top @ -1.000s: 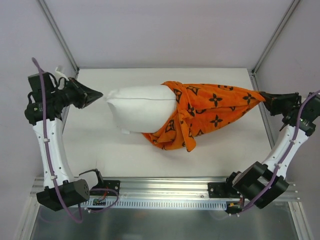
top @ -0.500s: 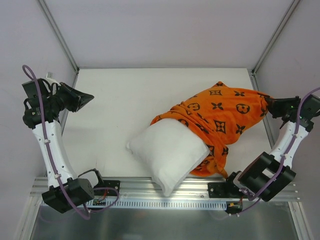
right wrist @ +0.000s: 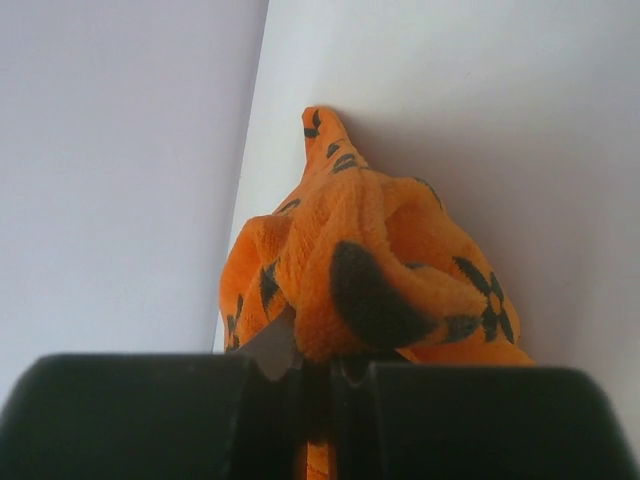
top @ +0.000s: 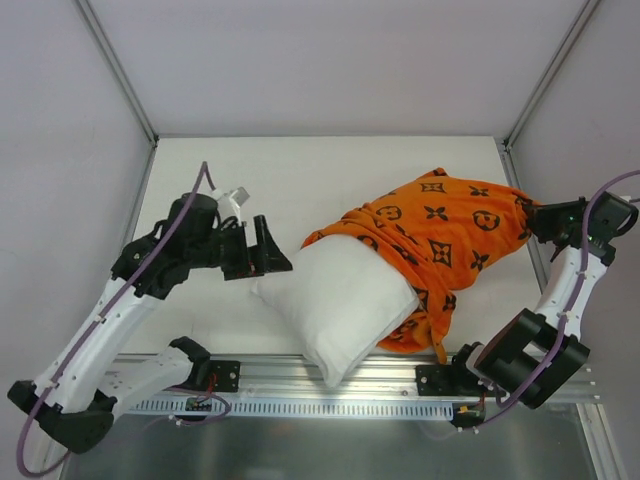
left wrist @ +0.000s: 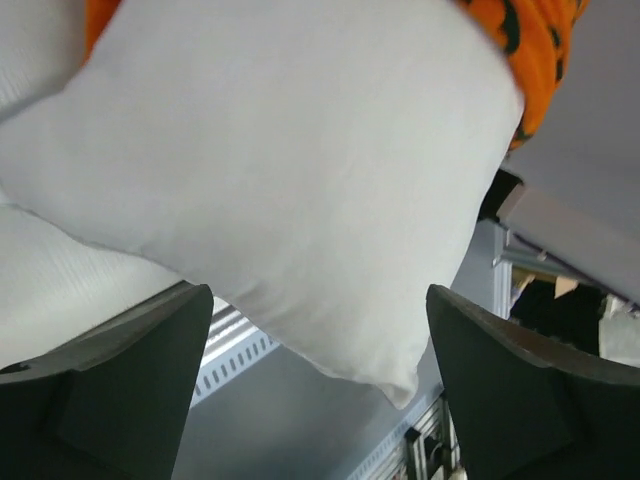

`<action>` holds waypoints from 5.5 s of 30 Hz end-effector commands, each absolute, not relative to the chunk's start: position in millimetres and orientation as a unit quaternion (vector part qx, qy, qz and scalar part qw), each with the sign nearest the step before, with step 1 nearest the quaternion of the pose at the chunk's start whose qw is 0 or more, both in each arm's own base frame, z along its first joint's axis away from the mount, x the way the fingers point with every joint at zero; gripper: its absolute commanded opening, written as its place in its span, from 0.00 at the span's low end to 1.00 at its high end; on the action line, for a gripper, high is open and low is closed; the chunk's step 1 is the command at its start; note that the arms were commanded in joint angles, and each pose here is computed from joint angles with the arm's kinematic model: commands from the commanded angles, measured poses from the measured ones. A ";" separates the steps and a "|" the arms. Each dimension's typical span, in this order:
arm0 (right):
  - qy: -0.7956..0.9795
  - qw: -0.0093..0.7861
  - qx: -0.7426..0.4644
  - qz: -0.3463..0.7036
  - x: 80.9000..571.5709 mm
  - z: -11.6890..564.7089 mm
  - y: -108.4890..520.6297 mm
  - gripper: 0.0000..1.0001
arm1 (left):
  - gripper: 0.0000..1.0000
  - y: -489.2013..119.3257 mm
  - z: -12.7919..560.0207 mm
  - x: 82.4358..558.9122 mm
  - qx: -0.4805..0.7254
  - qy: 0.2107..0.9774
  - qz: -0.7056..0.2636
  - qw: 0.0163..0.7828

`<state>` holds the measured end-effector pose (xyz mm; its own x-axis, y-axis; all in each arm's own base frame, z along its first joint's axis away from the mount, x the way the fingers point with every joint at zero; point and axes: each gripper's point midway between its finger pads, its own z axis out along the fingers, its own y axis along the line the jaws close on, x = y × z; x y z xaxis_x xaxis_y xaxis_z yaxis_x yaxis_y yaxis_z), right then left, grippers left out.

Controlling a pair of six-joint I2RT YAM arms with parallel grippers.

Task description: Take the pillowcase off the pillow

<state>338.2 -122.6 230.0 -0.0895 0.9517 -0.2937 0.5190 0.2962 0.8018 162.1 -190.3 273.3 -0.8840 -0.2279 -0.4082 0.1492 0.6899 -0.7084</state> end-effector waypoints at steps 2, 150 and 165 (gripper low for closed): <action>0.714 0.408 0.510 0.251 333.0 224.3 -109.8 0.01 | 0.93 -213.1 257.9 152.3 0.037 0.914 -0.322 0.244; 0.821 0.478 0.290 0.112 364.7 323.8 -13.7 0.01 | 0.00 -82.0 271.0 251.1 -0.127 0.894 -0.229 0.363; 0.757 0.434 0.484 0.066 331.6 284.9 -134.8 0.01 | 0.00 -37.7 307.6 248.8 -0.215 0.859 -0.244 0.396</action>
<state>325.6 -78.5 262.5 -0.3533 0.8236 -0.4437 0.6251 0.5607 0.5430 240.4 -56.5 295.1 -0.6719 -0.5392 -0.5078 -0.1568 0.7736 -0.6140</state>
